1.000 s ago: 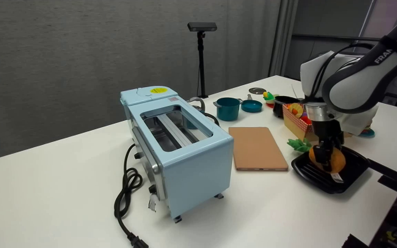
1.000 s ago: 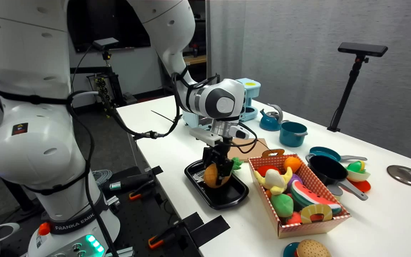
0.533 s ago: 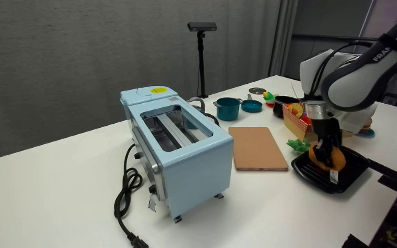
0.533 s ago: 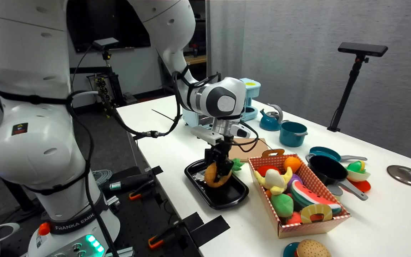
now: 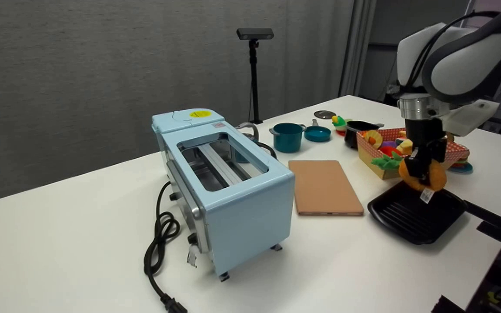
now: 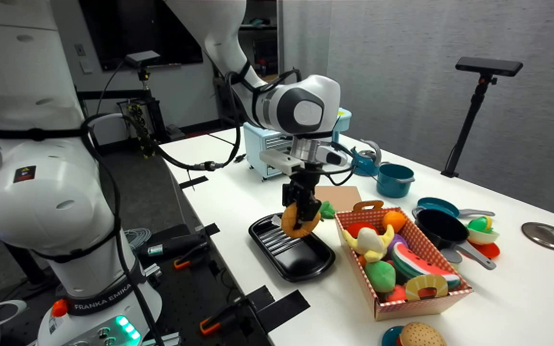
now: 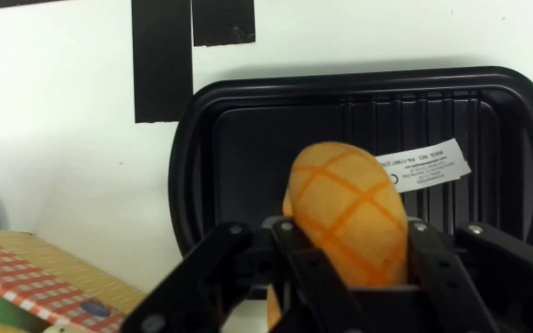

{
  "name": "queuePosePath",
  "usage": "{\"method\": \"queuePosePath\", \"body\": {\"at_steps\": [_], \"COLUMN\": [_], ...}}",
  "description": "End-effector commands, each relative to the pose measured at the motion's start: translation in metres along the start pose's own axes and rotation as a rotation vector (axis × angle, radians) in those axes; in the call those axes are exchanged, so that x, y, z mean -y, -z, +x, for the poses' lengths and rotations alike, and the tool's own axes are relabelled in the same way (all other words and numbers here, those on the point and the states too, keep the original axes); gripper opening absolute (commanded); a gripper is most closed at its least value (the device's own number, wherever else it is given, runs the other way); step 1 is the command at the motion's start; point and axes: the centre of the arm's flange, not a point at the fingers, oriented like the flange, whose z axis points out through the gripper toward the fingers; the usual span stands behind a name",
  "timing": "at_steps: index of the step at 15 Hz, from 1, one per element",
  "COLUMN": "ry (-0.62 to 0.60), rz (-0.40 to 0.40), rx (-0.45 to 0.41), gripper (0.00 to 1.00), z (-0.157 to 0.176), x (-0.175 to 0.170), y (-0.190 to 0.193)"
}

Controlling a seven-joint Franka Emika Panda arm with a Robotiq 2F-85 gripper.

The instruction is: Put the pineapple plush toy in the box

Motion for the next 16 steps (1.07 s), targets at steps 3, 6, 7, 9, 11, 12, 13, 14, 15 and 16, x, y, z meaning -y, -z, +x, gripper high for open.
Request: {"method": "queuePosePath", "body": {"at_steps": [3,6,7,9,11,12,13,14,15,16], "ry": [-0.057,-0.093,-0.114,-0.160,-0.209,-0.233,-0.256,-0.280,-0.307,-0.332], "rz": [0.012,0.032,0.039,0.045,0.056,0.062,0.068,0.076,0.086,0.093], "rx": [-0.026,-0.035,-0.043,-0.063,-0.079,-0.088,-0.093,-0.098,-0.100,-0.107], "gripper": [0.06,0.06,0.06,0.06,0.06,0.06,0.06,0.06,0.06,0.06], "z": [-0.045,-0.056,-0.059,-0.066,-0.072,-0.075,-0.076,-0.078,-0.080,-0.082], "x": [-0.020,-0.029,-0.035,-0.048,-0.072,-0.083,-0.095,-0.106,-0.120,-0.116], "y": [0.053,0.073,0.080,0.094,0.110,0.117,0.123,0.128,0.132,0.128]}}
